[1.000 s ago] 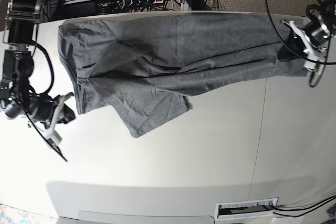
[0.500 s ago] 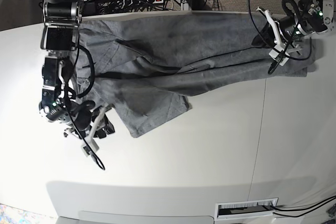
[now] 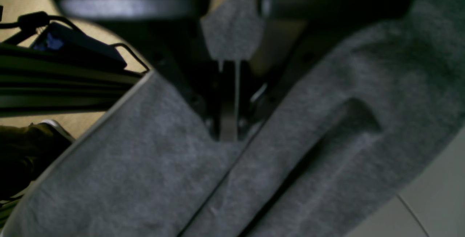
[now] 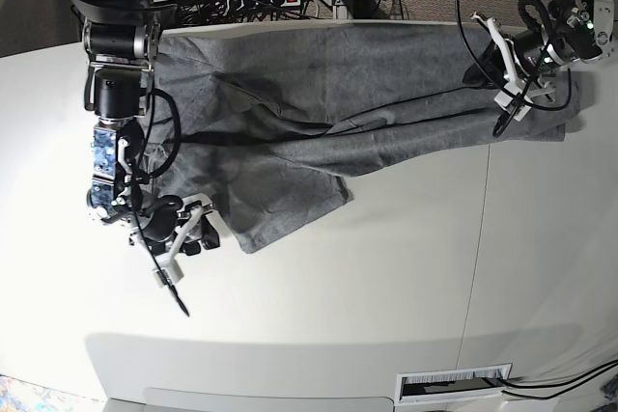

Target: Fold the T-shirt properly

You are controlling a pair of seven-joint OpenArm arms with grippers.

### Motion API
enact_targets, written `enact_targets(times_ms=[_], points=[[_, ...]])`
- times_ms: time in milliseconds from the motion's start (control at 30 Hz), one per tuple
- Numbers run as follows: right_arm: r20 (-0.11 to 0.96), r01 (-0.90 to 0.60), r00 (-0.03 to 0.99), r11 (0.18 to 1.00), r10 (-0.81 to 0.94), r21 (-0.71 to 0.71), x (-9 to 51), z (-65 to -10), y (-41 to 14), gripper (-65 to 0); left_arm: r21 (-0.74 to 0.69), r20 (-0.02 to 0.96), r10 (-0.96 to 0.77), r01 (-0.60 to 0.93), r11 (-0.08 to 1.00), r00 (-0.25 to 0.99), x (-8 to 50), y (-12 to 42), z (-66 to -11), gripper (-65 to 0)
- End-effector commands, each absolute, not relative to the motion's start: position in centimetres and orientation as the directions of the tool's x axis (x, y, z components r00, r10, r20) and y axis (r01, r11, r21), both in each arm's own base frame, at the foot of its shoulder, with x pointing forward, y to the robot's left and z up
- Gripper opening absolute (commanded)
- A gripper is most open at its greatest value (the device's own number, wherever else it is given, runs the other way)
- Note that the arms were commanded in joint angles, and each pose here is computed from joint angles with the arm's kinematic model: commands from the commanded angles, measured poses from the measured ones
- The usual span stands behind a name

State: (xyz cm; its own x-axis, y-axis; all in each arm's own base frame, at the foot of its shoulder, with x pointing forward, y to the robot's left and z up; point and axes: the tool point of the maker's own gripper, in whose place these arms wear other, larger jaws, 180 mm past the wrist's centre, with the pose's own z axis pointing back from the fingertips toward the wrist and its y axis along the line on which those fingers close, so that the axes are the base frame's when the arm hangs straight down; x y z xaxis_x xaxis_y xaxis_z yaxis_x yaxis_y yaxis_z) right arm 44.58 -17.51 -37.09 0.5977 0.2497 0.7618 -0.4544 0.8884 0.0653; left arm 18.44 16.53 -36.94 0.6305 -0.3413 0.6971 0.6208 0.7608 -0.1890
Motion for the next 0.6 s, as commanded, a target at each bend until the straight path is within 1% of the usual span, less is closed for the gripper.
enact_targets(times_ms=[0,167,300,433,567], points=[[0.805,-0.457,0.54,0.889,0.246,0.035,46.2,-34.8,-17.5,-40.1,-0.178,0.725,-0.334,0.633,0.754,0.602,19.0,16.5,-35.9,-65.0],[0.765,-0.482,0.555,0.876,0.327,-0.024,45.9,-36.3,-16.5,-40.1,-0.178,0.725,-0.334,0.633,0.754,0.602,19.0,16.5,-35.9,-65.0],[0.756,-0.488,0.562,0.873,0.335,-0.024,45.8,-36.6,-16.1,-40.1,-0.178,0.725,-0.334,0.633,0.754,0.602,19.0,16.5,-35.9,-65.0],[0.709,-0.487,0.608,0.873,0.358,-0.024,44.9,-38.6,-16.6,-40.1,-0.178,0.732,-0.328,0.633,0.754,0.597,19.1,16.5,-35.8,-65.0],[0.668,-0.477,0.661,0.879,0.341,0.023,43.7,-40.9,-16.7,-40.1,-0.178,0.737,-0.324,0.633,0.754,0.593,19.2,16.4,-35.7,-65.0]])
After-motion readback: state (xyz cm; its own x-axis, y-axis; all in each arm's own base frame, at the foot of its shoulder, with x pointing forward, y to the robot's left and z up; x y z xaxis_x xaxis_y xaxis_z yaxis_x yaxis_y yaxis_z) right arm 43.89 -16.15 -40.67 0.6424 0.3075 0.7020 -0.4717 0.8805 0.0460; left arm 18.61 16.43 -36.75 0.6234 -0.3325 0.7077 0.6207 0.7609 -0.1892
